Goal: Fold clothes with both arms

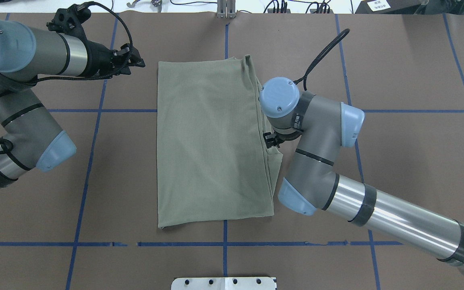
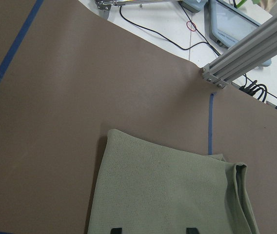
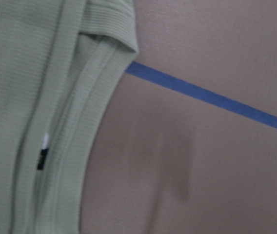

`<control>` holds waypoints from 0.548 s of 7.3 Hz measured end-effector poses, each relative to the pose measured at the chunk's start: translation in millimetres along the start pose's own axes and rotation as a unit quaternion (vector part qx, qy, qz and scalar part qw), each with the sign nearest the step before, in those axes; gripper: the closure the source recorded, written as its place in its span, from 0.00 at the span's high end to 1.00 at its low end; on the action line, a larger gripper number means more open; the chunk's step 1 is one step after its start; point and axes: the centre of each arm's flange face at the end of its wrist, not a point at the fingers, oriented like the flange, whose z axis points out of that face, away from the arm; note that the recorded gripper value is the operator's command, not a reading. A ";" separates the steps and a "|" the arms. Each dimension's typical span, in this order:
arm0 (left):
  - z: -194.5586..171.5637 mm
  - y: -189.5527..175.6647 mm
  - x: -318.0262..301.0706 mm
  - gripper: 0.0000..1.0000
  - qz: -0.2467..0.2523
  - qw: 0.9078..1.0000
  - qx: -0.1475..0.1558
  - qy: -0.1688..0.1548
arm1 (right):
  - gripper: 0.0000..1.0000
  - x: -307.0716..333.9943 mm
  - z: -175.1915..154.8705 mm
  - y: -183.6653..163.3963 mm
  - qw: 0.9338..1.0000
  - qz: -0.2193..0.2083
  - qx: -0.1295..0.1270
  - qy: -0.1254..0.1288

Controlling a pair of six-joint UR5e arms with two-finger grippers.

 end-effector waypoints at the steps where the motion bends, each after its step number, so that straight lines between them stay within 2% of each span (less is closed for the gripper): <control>1: -0.1 0.1 0.1 0.53 0.000 1.000 0.000 0.000 | 1.00 6.0 -11.2 -0.4 1.000 -0.006 0.003 -0.001; 3: -0.1 -0.1 -0.4 0.54 0.001 1.000 0.000 0.000 | 1.00 -12.9 -34.4 -21.1 1.000 -0.001 0.013 -0.008; 4: -0.2 0.1 1.4 0.54 0.001 1.000 -0.001 0.001 | 1.00 -21.8 -44.5 -26.7 0.999 0.031 0.021 -0.018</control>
